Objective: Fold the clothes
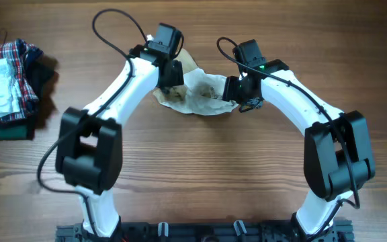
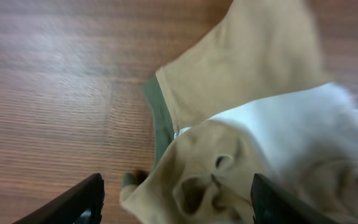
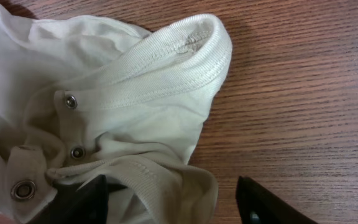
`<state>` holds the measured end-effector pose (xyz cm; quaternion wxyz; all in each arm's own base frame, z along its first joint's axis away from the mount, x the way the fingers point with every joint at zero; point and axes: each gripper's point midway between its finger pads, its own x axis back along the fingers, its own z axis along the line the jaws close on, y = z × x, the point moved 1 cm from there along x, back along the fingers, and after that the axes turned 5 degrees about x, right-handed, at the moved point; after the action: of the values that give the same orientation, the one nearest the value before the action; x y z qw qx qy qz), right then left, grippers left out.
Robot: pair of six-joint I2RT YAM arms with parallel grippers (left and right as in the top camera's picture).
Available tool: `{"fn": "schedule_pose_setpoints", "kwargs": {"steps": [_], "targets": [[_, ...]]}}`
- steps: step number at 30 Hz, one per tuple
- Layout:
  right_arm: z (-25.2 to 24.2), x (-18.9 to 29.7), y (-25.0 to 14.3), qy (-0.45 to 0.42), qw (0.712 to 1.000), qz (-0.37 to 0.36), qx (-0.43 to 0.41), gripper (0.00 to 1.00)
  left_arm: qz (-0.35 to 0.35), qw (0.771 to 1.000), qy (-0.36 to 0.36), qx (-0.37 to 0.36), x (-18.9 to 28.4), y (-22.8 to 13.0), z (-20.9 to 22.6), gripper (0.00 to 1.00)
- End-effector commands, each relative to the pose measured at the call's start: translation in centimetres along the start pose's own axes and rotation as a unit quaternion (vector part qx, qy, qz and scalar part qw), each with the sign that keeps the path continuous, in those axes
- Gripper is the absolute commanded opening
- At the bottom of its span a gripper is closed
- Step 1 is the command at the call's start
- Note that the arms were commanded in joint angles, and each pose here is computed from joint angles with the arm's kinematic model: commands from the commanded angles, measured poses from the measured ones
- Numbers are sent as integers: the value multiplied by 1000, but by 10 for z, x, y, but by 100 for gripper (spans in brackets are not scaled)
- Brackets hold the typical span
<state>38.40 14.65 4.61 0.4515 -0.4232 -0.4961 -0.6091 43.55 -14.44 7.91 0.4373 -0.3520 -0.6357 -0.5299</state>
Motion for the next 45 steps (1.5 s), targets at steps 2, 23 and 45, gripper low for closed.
{"fn": "schedule_pose_setpoints", "kwargs": {"steps": [2, 23, 45], "targets": [[3, 18, 18, 4, 999, -36, 13, 74, -74, 996, -38, 8, 74, 33, -2, 75], [22, 45, -37, 95, 978, 50, 179, 4, 95, 990, -101, -5, -15, -29, -34, 4], [28, 7, -25, 100, 979, 54, 172, 9, 39, 992, -119, -4, 7, -1, -39, 5]]}}
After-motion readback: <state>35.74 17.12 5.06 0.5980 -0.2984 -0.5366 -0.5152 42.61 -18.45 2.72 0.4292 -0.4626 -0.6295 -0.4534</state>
